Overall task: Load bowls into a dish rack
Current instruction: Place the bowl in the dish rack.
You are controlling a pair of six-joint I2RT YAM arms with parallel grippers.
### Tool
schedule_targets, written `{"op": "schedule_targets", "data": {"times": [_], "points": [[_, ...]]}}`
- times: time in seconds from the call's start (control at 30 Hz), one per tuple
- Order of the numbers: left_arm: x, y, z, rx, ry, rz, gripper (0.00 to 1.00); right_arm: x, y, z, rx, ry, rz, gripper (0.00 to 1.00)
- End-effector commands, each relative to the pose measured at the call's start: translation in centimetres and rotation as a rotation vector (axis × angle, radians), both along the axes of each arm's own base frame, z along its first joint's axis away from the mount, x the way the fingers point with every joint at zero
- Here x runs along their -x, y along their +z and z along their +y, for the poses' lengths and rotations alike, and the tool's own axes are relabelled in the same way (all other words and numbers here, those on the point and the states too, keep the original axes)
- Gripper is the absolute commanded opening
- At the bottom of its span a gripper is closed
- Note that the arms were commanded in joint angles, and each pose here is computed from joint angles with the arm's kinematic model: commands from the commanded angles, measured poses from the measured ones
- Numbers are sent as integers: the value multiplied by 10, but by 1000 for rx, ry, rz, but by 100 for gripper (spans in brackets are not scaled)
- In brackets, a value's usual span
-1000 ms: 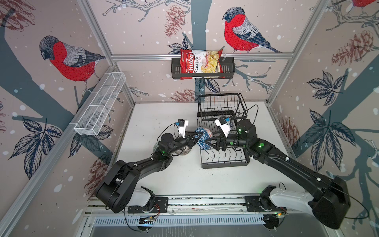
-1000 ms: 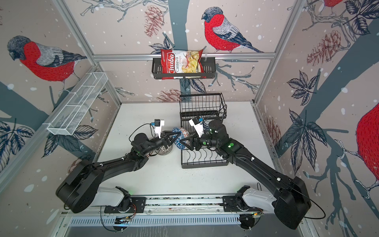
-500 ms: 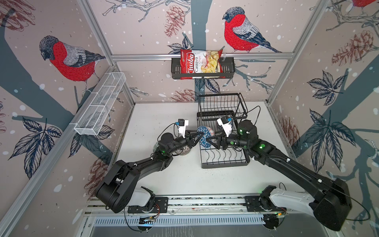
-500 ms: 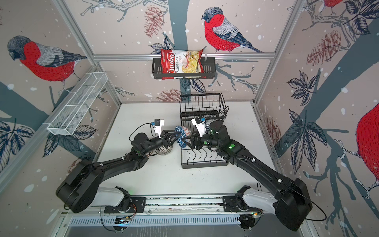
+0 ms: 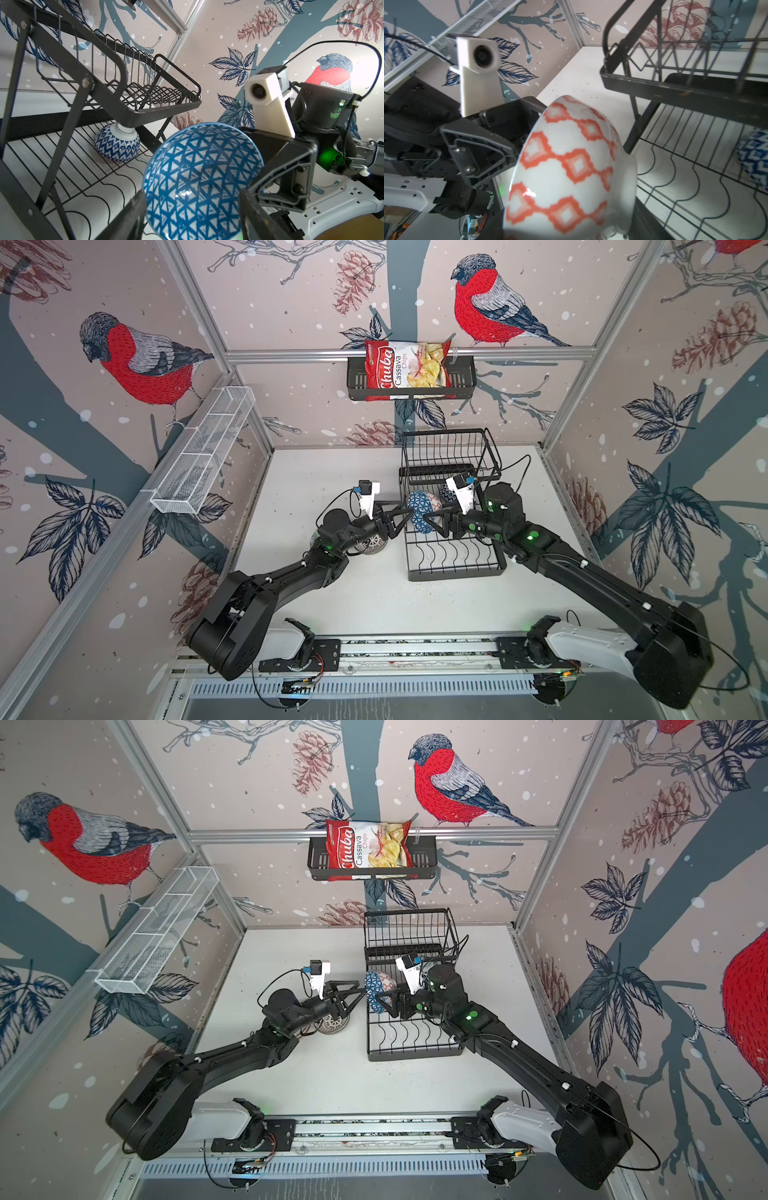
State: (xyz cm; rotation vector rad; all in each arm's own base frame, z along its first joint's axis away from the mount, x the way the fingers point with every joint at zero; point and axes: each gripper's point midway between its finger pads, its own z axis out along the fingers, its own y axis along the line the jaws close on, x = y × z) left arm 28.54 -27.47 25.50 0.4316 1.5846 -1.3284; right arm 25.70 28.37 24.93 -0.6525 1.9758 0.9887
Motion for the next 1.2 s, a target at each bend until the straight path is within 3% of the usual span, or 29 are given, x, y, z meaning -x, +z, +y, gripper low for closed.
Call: {"op": "schedule_targets", "data": {"times": [0.0, 0.37, 1.17], "points": [[-2, 4, 5, -17, 38, -32, 70, -14, 1, -6, 31, -62, -59, 54], [-5, 5, 28, -86, 181, -59, 73, -32, -32, -23, 176, -177, -87, 52], [1, 5, 49, -148, 266, -90, 75, -50, -80, -27, 615, -341, -263, 53]]}}
